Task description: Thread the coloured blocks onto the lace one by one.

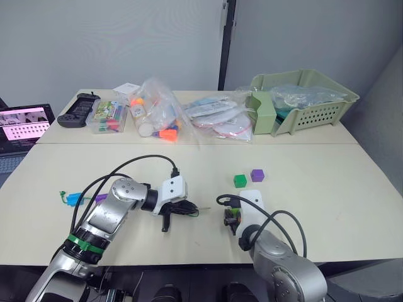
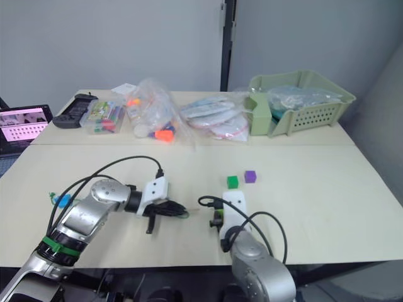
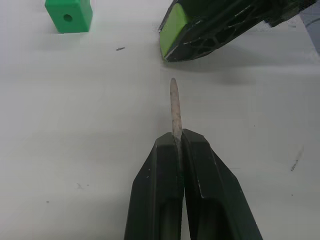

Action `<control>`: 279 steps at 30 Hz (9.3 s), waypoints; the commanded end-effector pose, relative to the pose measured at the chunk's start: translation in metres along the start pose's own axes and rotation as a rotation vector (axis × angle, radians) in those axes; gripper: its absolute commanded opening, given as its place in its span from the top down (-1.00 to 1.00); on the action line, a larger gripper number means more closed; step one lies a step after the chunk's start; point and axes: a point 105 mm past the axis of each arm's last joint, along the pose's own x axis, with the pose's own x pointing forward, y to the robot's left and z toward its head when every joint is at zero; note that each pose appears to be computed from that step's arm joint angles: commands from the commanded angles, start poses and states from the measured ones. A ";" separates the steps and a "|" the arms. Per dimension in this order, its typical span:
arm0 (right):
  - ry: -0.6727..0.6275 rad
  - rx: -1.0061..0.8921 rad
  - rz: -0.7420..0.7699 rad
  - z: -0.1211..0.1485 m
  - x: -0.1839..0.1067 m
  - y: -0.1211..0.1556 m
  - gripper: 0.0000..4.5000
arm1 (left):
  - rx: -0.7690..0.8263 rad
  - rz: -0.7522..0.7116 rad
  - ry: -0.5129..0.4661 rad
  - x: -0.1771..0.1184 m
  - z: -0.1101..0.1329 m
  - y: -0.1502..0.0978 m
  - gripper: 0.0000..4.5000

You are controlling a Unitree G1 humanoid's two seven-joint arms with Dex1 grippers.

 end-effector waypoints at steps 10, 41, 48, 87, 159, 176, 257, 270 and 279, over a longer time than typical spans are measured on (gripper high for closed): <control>-0.029 0.042 0.161 0.002 0.008 0.032 0.48 | 0.018 0.027 -0.021 -0.009 0.015 -0.003 1.00; 0.007 -0.857 0.857 0.049 -0.007 -0.030 -0.98 | 0.008 0.012 -0.021 -0.009 0.008 -0.006 1.00; 0.027 -0.973 0.953 0.040 0.021 -0.033 -0.98 | 0.006 0.010 -0.022 -0.008 0.008 -0.011 1.00; 0.187 -0.852 0.952 0.004 0.015 -0.020 0.42 | 0.027 0.010 0.103 0.028 0.024 -0.009 1.00; 0.212 -0.817 0.895 0.004 0.004 -0.015 0.42 | 0.041 -0.044 -0.090 0.040 0.003 -0.007 0.98; 0.217 -0.805 0.891 0.001 0.004 -0.011 0.42 | 0.102 -0.074 -0.048 0.077 0.020 -0.007 0.98; 0.222 -0.775 0.738 0.017 -0.025 -0.063 -1.00 | 0.175 -0.119 0.158 0.093 0.033 -0.014 -0.69; 0.272 -0.768 0.726 0.013 -0.019 -0.062 -1.00 | 0.223 -0.200 0.279 0.095 0.012 -0.016 0.23; 0.226 -0.745 0.747 0.010 -0.009 -0.052 -1.00 | 0.200 -0.198 0.277 0.090 0.009 -0.015 0.44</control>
